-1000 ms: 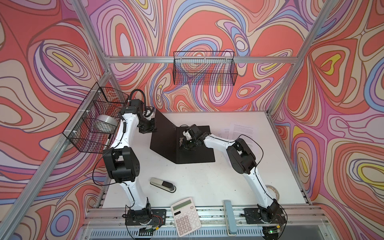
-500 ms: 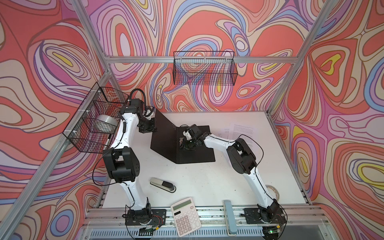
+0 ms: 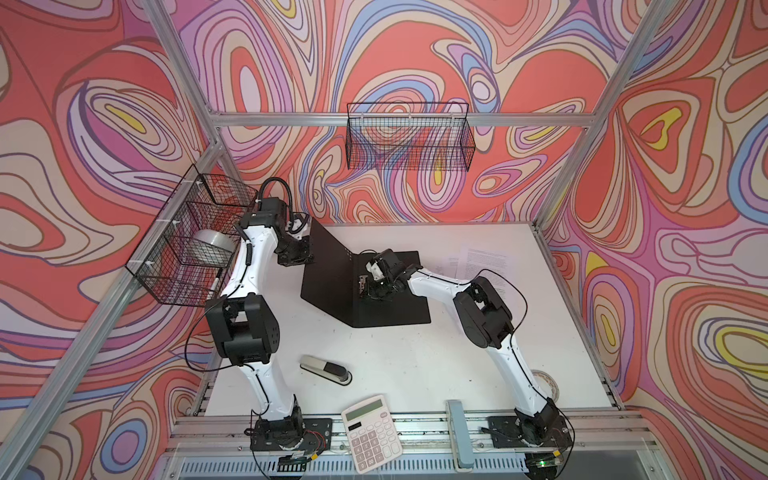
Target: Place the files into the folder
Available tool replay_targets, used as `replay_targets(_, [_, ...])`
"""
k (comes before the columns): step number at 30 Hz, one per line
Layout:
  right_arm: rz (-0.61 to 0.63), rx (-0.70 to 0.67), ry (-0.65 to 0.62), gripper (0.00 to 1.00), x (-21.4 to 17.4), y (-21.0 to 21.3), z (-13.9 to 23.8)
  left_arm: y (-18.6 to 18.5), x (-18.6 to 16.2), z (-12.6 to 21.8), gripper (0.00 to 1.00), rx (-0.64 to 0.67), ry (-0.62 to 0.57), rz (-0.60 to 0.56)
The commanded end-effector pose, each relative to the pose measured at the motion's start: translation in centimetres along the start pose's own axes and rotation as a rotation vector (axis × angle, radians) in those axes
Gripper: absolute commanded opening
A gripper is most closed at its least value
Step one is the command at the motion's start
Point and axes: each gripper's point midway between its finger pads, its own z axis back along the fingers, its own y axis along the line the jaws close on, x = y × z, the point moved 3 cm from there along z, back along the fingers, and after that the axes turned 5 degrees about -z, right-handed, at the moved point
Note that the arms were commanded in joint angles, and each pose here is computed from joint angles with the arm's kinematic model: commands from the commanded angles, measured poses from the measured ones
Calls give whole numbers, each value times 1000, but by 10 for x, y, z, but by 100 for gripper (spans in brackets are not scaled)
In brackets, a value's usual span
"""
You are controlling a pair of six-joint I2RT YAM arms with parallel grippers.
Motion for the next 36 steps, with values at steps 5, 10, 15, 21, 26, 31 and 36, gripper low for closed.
replay_targets(5, [-17,-28,-17,0,4,-4,12,-3,1,16,10,9,-14,-20])
replay_targets(10, [-41,-45,-12,0,1,-14,10,-3,3,19,10,15,-19,-30])
replay_targets(15, [-71,-57,-7,0,-1,-24,7,-2,5,19,8,22,-17,-35])
replay_targets(21, [-91,-57,11,0,-5,-31,3,-3,3,18,8,12,-6,-34])
replay_targets(26, [-103,-59,18,0,-7,-37,-2,-6,-1,11,12,-28,22,-21])
replay_targets(31, [-111,-58,22,0,-7,-41,-4,-6,-4,7,14,-37,44,-14])
replay_targets(36, [-118,-58,31,0,-10,-45,-7,-9,-8,3,23,-48,69,-21])
